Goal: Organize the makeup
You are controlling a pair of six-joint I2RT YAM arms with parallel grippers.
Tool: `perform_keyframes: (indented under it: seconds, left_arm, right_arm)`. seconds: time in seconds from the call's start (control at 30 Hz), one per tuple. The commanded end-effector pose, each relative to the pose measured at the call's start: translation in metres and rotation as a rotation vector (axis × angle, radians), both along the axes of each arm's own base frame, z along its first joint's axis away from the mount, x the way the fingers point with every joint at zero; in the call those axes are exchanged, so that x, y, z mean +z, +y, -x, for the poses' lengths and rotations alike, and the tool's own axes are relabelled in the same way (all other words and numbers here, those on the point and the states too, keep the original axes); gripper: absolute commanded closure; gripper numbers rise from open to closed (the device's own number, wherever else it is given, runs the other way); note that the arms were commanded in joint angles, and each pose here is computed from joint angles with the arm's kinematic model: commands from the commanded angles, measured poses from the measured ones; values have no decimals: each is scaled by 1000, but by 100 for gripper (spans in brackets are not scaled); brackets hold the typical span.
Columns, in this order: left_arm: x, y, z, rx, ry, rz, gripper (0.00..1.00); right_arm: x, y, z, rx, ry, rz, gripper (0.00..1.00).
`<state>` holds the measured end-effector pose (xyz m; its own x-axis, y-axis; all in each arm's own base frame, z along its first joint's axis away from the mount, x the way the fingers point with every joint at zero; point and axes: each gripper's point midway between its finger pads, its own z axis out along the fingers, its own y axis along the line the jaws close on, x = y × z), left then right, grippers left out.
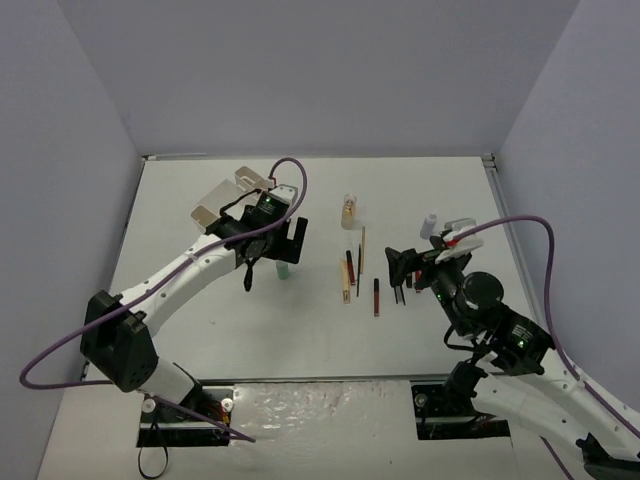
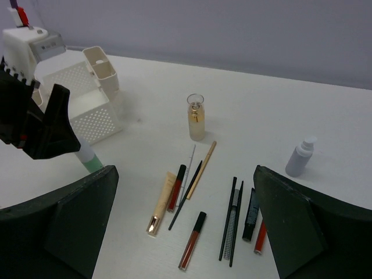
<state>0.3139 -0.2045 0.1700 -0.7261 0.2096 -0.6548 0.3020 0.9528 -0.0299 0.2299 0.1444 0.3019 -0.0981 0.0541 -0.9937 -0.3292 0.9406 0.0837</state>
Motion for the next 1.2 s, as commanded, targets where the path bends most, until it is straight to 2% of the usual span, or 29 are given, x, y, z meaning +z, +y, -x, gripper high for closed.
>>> perform_keyframes:
  seconds: [0.0, 0.13, 0.3, 0.43, 0.5, 0.57, 0.63, 0.83, 1.0, 1.1, 1.17]
  left_arm:
    - [4, -13, -21, 50, -11, -2, 17]
    - [-14, -14, -25, 66, 36, -46, 26]
    - [-32, -8, -27, 92, 86, -104, 31]
    - [-40, -9, -30, 96, 106, -118, 45]
    - [-37, -10, -31, 96, 102, -113, 61]
    - [-30, -11, -32, 99, 92, -102, 84]
    - [-19, -11, -32, 100, 75, -87, 97]
    - [54, 4, -31, 109, -15, -52, 100]
    - [115, 51, -62, 176, -85, -5, 100]
    - [130, 75, -85, 208, -91, 6, 100]
    - [124, 88, -100, 220, -66, -2, 100]
  right_arm:
    - [15, -19, 1, -88, -37, -90, 0]
    - [7, -22, 2, -98, -14, -62, 0]
    - [5, -23, 2, -101, -12, -63, 0]
    - [6, -25, 3, -105, -18, -70, 0]
    - [6, -26, 4, -106, -18, -71, 0]
    - [7, -27, 4, -108, -21, -76, 0]
    - [7, -29, 5, -113, -23, -80, 0]
    - [13, -33, 8, -114, -39, -104, 0]
    - [14, -34, 9, -111, -42, -111, 0]
    - [13, -33, 9, -111, -39, -106, 0]
    - [12, -32, 9, -110, -36, -105, 0]
